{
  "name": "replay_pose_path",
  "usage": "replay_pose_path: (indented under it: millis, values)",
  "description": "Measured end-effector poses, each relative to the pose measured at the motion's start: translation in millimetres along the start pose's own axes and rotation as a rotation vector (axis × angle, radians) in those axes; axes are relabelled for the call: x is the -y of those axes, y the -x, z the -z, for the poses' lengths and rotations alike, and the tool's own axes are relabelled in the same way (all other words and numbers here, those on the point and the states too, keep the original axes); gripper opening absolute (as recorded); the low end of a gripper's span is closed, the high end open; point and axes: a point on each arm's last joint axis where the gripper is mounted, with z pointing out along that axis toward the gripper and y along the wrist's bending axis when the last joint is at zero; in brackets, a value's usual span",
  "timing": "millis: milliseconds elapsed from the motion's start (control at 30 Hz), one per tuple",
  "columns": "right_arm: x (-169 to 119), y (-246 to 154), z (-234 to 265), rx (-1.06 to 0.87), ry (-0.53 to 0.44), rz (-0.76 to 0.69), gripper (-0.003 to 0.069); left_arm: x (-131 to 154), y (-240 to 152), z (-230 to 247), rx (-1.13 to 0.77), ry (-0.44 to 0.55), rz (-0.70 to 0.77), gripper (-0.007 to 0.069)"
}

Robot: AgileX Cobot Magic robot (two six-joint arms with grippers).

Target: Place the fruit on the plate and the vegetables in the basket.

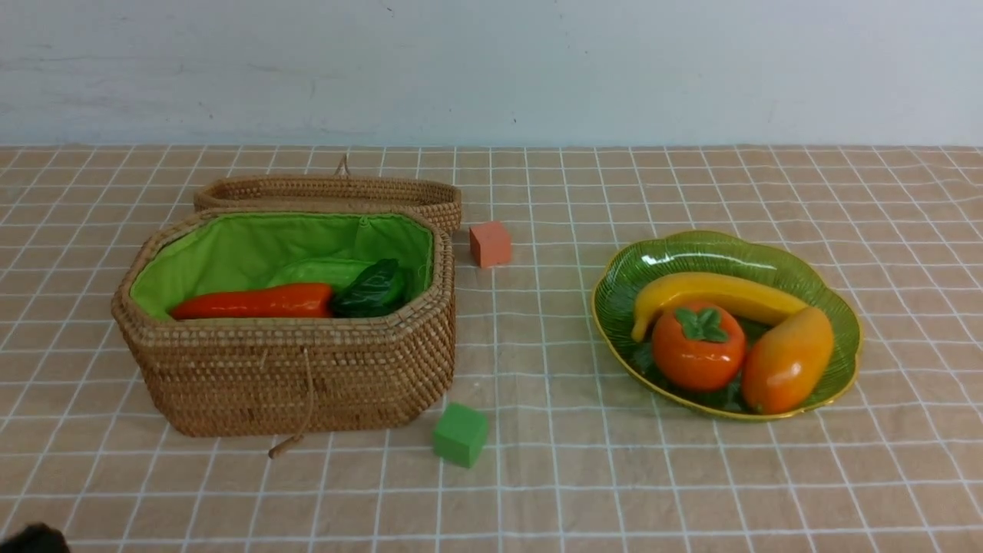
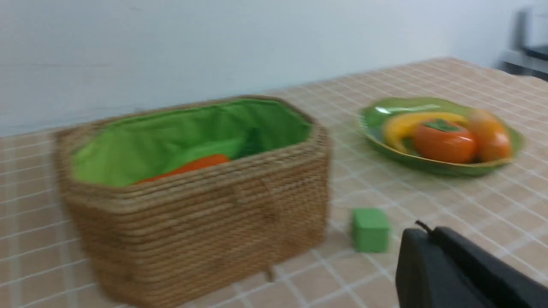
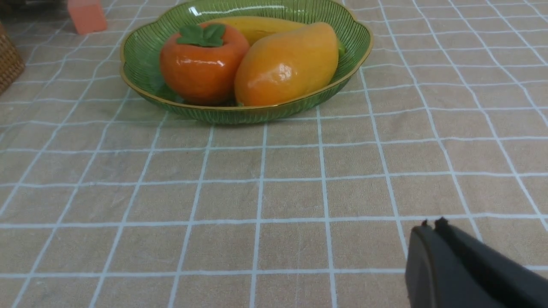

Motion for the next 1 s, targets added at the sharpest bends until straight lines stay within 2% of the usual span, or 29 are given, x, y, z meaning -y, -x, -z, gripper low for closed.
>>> replay_pose_path:
  millis: [100,167,367,533,1000]
  values:
    - [0.0,0.0,0.0,0.000,0.000,0.000,-0.0002,-7.9,-12.6,-3.2,-0.017,0.169,0.041,-0.0013]
    - [0.0,0.0,0.0,0.000,0.000,0.000,0.0001,-12.7,-37.0,-8.2,-0.057,0.251,0.108,-0.0013]
    - [0.0,0.1,0.0,0.001,0.000,0.000,0.0007,-12.0,-68.4,-9.1,-0.226,0.274,0.262,-0.0013]
    - [0.0,0.1,0.0,0.001,0.000,0.000,0.0013,-11.9,-69.3,-9.0,-0.220,0.286,0.362,-0.0013]
    - [0.0,0.1,0.0,0.001,0.000,0.000,0.0029,-12.3,-69.3,-9.0,-0.214,0.293,0.383,-0.0013]
